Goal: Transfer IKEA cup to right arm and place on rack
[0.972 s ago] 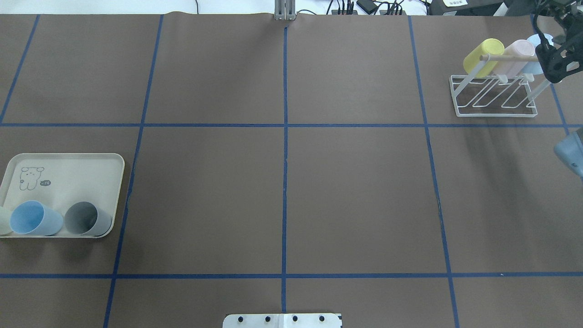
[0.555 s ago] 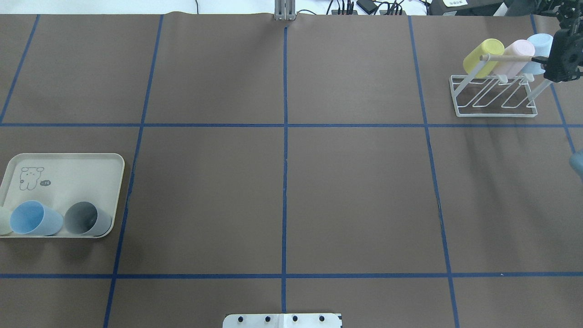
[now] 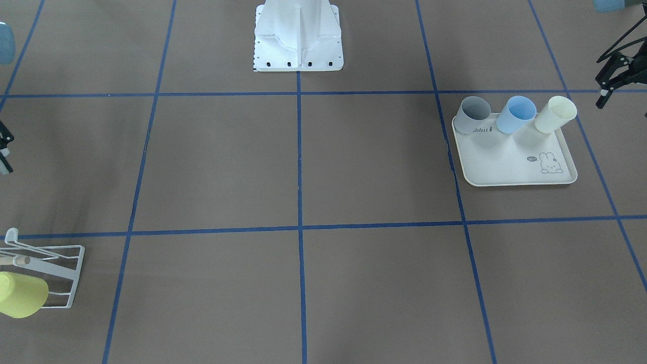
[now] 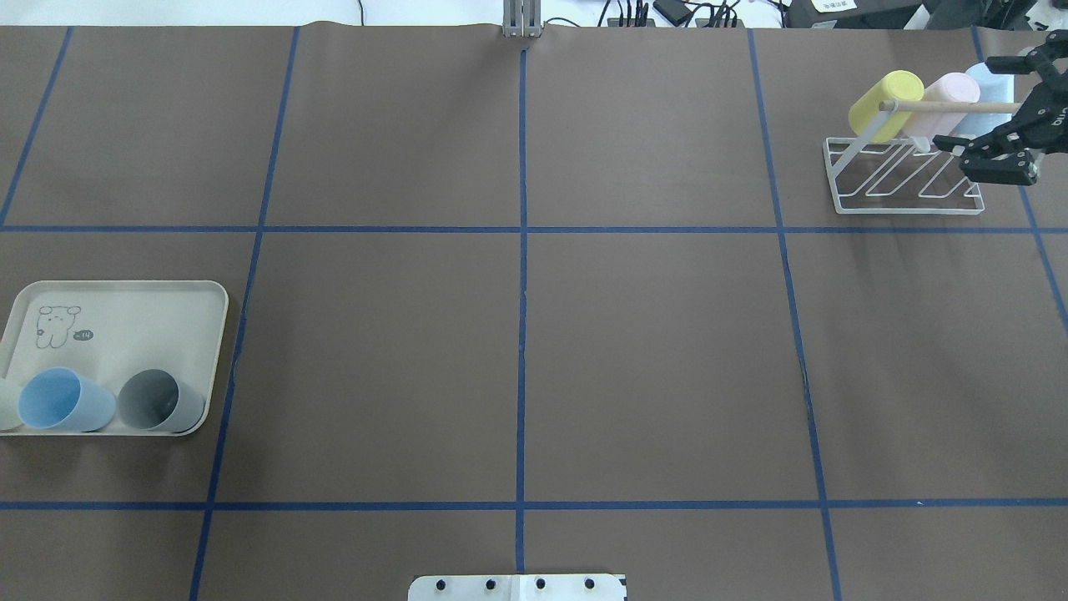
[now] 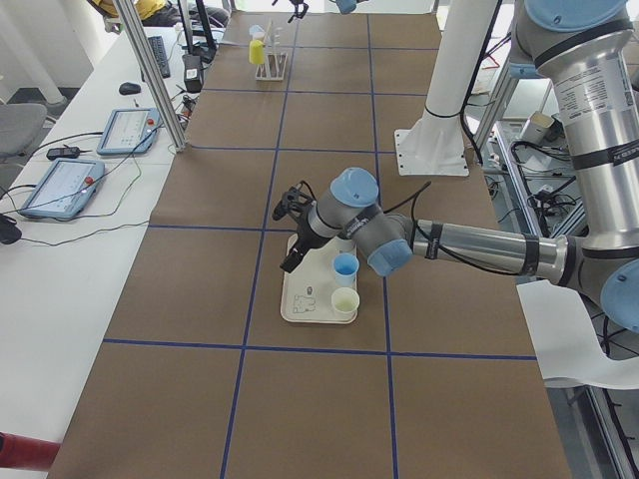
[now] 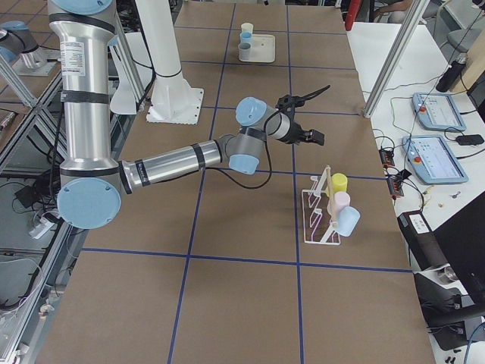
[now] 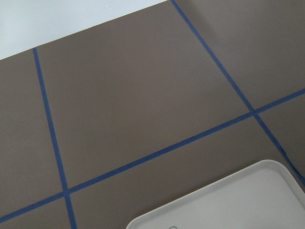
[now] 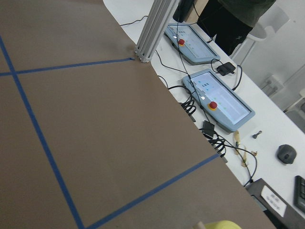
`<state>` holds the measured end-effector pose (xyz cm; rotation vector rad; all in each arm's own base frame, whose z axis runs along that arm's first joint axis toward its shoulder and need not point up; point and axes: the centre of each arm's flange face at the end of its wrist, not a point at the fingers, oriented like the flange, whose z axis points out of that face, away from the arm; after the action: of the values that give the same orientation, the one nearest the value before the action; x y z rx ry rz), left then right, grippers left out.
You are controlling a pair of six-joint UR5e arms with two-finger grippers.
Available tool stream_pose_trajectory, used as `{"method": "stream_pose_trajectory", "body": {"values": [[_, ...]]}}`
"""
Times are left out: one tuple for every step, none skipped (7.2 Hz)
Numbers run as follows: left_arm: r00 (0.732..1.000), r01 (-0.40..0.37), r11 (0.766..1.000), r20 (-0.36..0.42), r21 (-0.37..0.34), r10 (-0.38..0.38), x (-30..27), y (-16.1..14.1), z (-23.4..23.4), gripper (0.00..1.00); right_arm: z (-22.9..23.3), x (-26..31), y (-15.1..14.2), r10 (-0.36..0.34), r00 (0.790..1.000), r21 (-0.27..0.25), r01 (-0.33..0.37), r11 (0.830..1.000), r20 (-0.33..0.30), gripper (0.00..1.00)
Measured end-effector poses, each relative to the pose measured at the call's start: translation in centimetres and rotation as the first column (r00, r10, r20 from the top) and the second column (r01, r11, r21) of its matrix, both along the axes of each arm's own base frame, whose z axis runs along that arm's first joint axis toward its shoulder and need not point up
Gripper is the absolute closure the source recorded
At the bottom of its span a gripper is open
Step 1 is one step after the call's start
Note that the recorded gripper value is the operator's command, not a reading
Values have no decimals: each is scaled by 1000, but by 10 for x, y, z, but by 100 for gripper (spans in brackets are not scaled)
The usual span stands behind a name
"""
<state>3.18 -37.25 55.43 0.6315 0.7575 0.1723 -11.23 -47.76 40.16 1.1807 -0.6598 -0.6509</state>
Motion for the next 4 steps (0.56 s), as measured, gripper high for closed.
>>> {"method": "stream_pose_trajectory", "body": {"values": [[1000, 9, 1000, -6, -3, -9, -4, 12, 31, 0, -2, -6, 7, -66, 996, -63, 69, 996, 58, 0], [1000, 18, 1000, -16, -15, -18, -7, 25, 57, 0, -3, -17, 13, -113, 988, -129, 126, 984, 104, 0], [999, 23, 999, -22, -31, -24, -11, 41, 77, 0, -3, -28, 16, -138, 982, -172, 159, 972, 130, 0], [999, 21, 999, -24, -46, -23, -14, 56, 90, 0, -4, -36, 18, -152, 978, -191, 178, 965, 141, 0]]}}
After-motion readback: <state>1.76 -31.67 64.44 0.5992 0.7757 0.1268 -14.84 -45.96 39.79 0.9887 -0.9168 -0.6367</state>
